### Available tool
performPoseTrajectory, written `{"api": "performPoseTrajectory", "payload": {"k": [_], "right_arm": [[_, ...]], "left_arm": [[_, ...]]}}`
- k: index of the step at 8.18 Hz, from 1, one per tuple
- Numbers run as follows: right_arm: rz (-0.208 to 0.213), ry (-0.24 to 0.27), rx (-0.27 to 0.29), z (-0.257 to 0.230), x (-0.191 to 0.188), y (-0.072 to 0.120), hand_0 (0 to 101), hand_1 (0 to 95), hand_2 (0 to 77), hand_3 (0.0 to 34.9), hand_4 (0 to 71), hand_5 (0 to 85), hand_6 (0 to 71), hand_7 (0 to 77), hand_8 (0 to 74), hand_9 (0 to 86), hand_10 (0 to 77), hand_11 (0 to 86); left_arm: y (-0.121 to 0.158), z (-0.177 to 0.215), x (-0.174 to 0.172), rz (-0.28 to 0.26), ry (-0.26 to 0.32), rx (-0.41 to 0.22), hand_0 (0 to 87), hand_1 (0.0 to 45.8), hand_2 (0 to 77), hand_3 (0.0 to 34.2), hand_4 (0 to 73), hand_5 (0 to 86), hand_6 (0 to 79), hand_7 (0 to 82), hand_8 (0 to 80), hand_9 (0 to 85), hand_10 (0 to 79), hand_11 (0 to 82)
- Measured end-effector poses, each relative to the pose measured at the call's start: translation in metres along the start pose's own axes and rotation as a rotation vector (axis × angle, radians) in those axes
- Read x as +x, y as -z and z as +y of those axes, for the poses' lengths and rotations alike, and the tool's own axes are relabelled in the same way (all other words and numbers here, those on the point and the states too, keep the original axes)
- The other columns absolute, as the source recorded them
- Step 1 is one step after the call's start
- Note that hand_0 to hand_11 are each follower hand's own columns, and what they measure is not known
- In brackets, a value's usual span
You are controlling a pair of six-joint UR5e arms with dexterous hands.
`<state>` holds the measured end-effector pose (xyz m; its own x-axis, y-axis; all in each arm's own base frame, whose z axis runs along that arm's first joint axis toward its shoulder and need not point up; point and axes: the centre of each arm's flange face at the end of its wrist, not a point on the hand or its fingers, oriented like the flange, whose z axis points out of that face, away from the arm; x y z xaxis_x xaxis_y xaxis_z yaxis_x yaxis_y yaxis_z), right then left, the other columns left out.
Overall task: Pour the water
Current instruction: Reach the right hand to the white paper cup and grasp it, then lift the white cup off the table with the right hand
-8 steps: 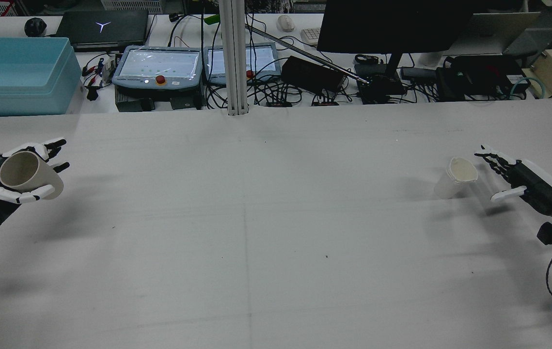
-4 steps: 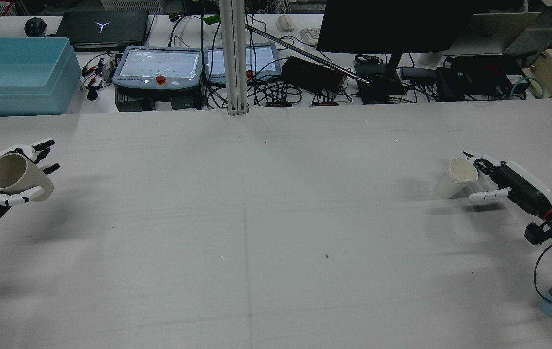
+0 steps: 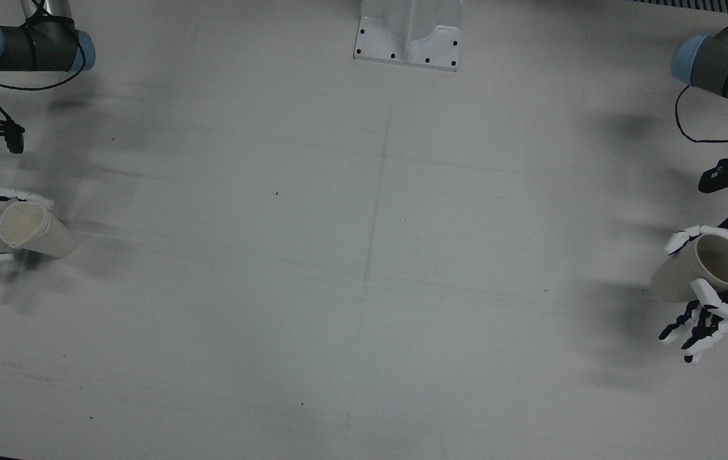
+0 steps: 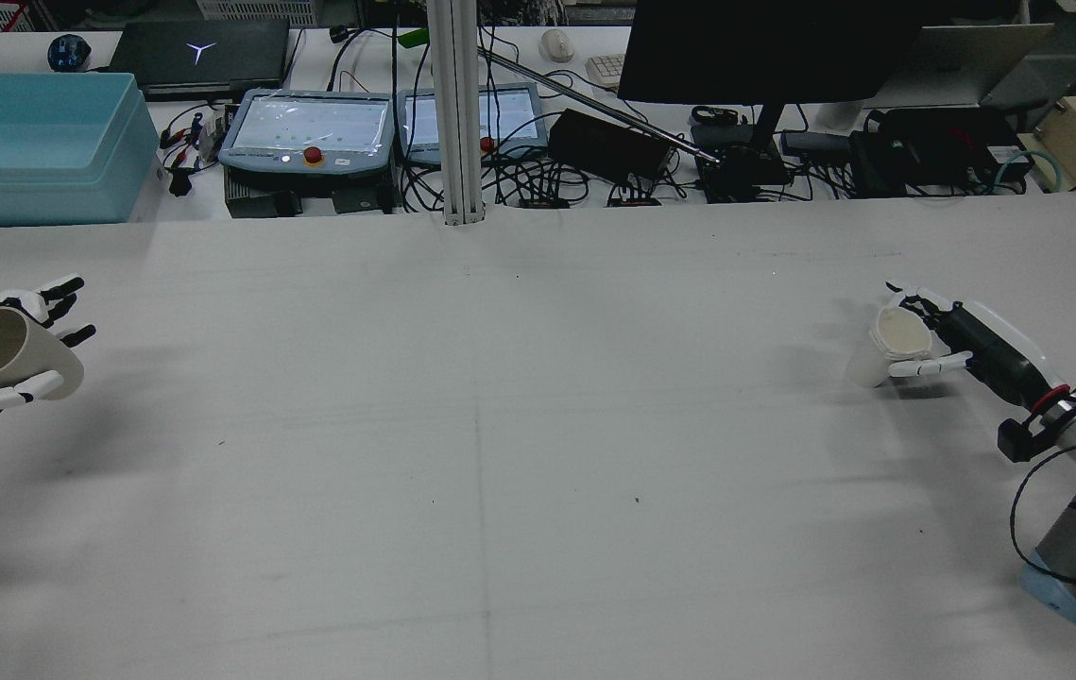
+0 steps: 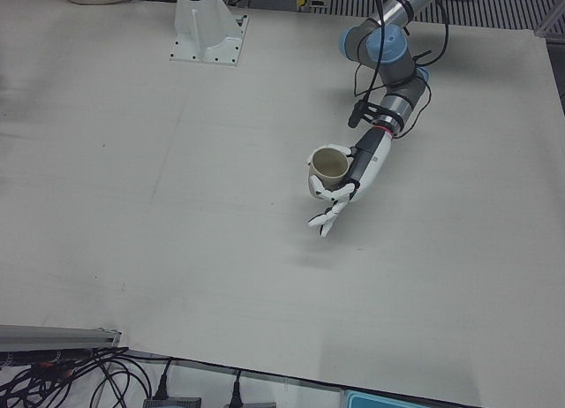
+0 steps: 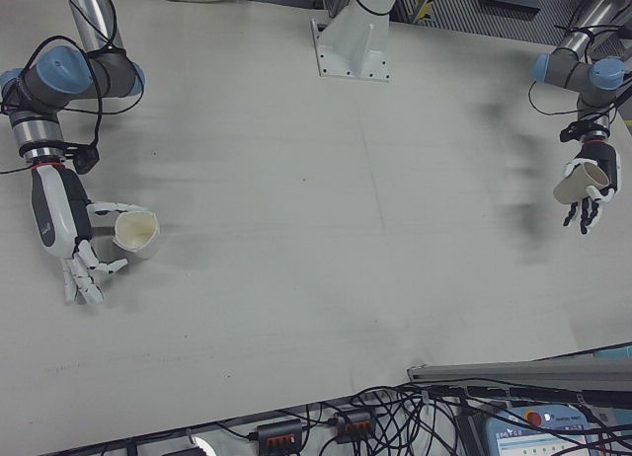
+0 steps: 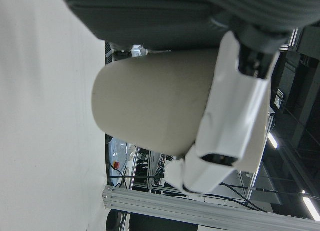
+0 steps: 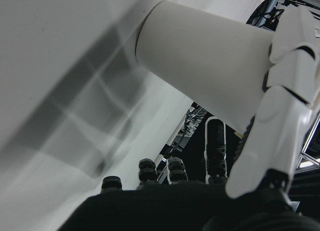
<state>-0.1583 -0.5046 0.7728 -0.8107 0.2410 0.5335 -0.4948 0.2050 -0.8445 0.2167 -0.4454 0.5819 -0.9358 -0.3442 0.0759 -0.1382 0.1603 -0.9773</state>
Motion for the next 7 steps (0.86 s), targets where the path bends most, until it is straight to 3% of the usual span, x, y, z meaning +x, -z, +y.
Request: {"api": "performPoseTrajectory", "payload": {"k": [2,4,5,6,7], "right_arm": [[0.024,0.029,-0.014,0.032,0.009,-0.027,49,16.9,10.4,11.1,0.0,49.1,1.6,13.1,5.4,8.2,0.5,1.1],[-0.008,0.031,-0.039,0.067,0.009,-0.044,49,16.4,10.4,11.0,0.0,52.4,1.1,13.1,5.4,8.2,0.0,1.1],[-0.023,0.028,-0.044,0.088,0.003,-0.049,51,20.2,14.7,11.1,0.0,64.4,4.9,19.6,7.1,10.4,0.0,1.1],[-0.025,0.030,-0.038,0.110,-0.007,-0.050,71,28.4,24.5,11.1,5.4,70.4,25.1,39.8,24.0,27.3,20.2,19.6],[-0.022,0.033,-0.029,0.122,-0.014,-0.050,81,30.0,28.4,11.3,22.4,69.3,36.0,50.2,24.0,27.3,20.2,19.6]], "left_arm": [[0.013,-0.011,0.008,0.010,0.002,-0.001,79.8,26.2,36.5,8.2,38.2,50.2,9.3,19.1,4.9,3.8,7.6,14.2],[0.033,-0.027,0.019,0.022,0.000,0.004,79.8,26.2,37.1,8.3,38.2,50.2,9.3,19.1,4.4,3.8,7.1,14.2],[0.044,-0.036,0.025,0.033,0.004,0.010,80.1,26.2,37.1,8.2,38.2,50.2,9.3,19.1,4.4,3.8,7.1,14.2],[0.053,-0.042,0.030,0.039,0.009,0.018,80.1,26.2,37.1,8.2,38.2,50.2,9.3,19.1,4.4,3.8,7.1,14.2],[0.057,-0.045,0.032,0.040,0.012,0.022,80.2,26.2,37.1,8.2,38.2,50.2,9.3,20.2,4.9,3.8,7.1,14.2]]}}
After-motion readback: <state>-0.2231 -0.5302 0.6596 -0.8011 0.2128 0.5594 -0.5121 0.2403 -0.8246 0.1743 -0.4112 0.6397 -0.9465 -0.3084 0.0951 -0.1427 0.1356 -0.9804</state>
